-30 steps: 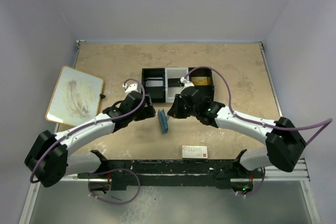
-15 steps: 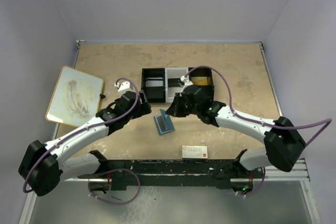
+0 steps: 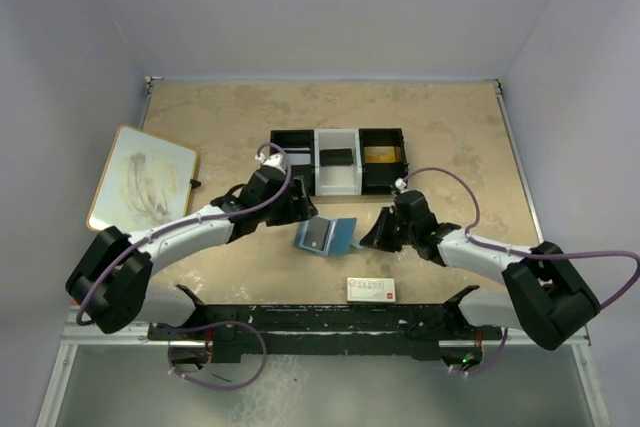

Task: Take the credit cards out of the card holder
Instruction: Open the card holder at the center of the board, then remove the credit card from the card holder.

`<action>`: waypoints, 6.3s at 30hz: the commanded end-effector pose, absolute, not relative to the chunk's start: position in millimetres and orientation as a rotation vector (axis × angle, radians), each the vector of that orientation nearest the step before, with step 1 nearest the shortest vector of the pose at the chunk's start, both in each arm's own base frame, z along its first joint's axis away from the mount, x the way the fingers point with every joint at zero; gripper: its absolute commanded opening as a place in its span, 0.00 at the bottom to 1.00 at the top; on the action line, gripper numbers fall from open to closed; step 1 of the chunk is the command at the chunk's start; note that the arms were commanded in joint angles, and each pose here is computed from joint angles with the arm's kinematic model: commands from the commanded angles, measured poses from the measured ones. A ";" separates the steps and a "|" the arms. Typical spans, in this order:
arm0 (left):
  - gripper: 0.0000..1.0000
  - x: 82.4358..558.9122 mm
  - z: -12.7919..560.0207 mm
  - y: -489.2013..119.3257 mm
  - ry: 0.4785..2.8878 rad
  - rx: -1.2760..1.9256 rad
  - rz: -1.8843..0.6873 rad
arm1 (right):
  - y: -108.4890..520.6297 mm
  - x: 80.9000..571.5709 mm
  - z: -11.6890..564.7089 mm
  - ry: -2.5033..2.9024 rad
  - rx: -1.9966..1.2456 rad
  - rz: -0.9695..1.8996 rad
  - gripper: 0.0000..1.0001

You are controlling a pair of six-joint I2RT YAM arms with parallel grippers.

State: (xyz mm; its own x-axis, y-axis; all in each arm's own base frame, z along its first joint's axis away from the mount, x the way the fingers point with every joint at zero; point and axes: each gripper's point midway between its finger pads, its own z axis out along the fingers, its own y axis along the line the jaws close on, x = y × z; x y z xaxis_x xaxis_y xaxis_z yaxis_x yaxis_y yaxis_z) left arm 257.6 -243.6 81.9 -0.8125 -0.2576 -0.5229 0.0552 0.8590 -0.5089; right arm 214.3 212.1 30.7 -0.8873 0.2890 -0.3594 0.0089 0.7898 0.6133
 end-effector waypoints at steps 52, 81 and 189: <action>0.32 256.7 80.8 -304.5 2.458 0.131 -0.630 | 231.3 241.1 22.2 2.506 0.150 1.026 0.15; 0.25 228.3 28.0 -265.6 2.600 0.143 -0.456 | 276.8 239.7 53.5 2.413 -0.047 1.122 0.24; 0.00 217.3 -9.9 -250.2 2.697 0.158 -0.337 | 261.8 238.1 28.5 2.514 -0.028 1.181 0.00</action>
